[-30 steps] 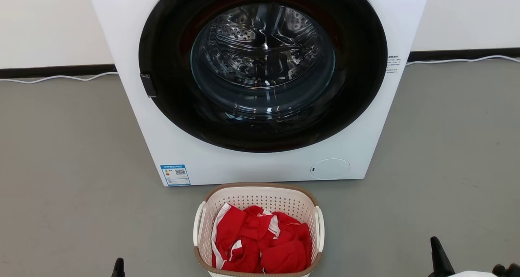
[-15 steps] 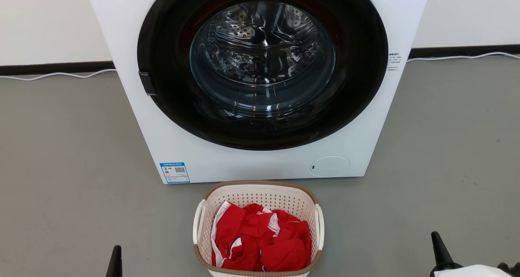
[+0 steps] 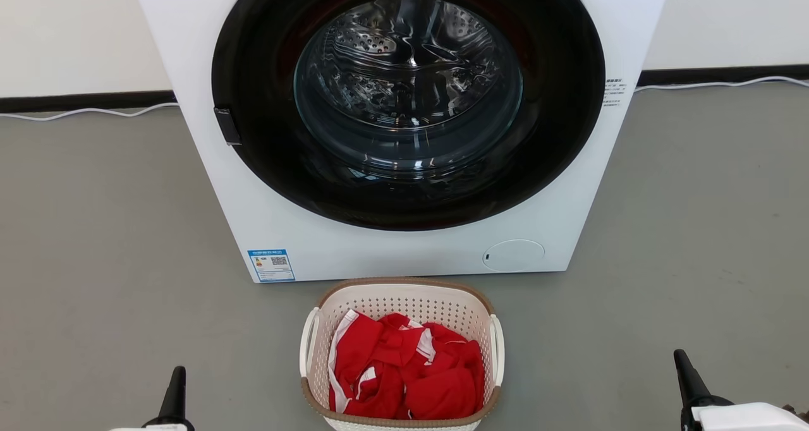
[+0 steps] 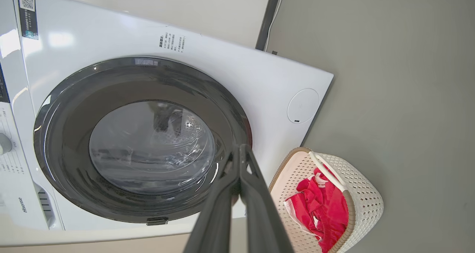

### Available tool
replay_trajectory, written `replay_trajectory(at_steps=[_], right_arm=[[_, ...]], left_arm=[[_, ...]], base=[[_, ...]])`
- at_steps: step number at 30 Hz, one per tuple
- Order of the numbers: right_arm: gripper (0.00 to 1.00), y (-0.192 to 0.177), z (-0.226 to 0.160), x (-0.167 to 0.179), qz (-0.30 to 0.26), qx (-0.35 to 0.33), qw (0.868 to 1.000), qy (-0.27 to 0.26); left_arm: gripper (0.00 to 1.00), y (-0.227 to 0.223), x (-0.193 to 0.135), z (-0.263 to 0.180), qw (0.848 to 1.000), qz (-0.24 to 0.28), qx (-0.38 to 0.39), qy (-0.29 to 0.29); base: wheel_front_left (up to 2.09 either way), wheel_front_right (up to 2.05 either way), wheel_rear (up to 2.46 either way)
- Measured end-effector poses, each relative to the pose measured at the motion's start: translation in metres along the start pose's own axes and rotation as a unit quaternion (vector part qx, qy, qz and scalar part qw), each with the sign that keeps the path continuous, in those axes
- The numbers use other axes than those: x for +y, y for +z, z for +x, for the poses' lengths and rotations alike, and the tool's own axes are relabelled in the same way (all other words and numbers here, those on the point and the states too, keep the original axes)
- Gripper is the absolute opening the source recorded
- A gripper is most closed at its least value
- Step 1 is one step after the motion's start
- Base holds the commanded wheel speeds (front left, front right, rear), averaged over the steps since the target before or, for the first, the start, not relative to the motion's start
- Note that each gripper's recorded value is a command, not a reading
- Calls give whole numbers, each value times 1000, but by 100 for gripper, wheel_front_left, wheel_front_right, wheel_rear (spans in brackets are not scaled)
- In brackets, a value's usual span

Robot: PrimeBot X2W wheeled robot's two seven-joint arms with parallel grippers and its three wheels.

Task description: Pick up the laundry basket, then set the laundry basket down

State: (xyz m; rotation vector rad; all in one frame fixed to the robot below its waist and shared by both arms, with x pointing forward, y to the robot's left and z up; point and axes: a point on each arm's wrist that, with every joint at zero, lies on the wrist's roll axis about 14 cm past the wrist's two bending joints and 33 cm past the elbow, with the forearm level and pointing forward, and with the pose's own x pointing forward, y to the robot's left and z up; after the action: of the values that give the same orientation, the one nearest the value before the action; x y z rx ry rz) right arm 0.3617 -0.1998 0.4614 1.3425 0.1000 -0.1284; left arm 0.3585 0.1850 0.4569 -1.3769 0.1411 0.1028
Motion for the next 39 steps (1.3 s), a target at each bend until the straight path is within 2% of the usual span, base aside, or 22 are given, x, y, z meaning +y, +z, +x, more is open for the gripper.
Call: replay_trajectory(at_steps=[21,39], right_arm=[[0,8,11,18,119,1,992,31],[0,9,11,19,119,-1,992,32]], left_arm=[[0,6,-23,13,994,-99,4,-36],[0,6,-24,14,994,-100,3,-37]], base=[[0,0,0],[0,0,0]])
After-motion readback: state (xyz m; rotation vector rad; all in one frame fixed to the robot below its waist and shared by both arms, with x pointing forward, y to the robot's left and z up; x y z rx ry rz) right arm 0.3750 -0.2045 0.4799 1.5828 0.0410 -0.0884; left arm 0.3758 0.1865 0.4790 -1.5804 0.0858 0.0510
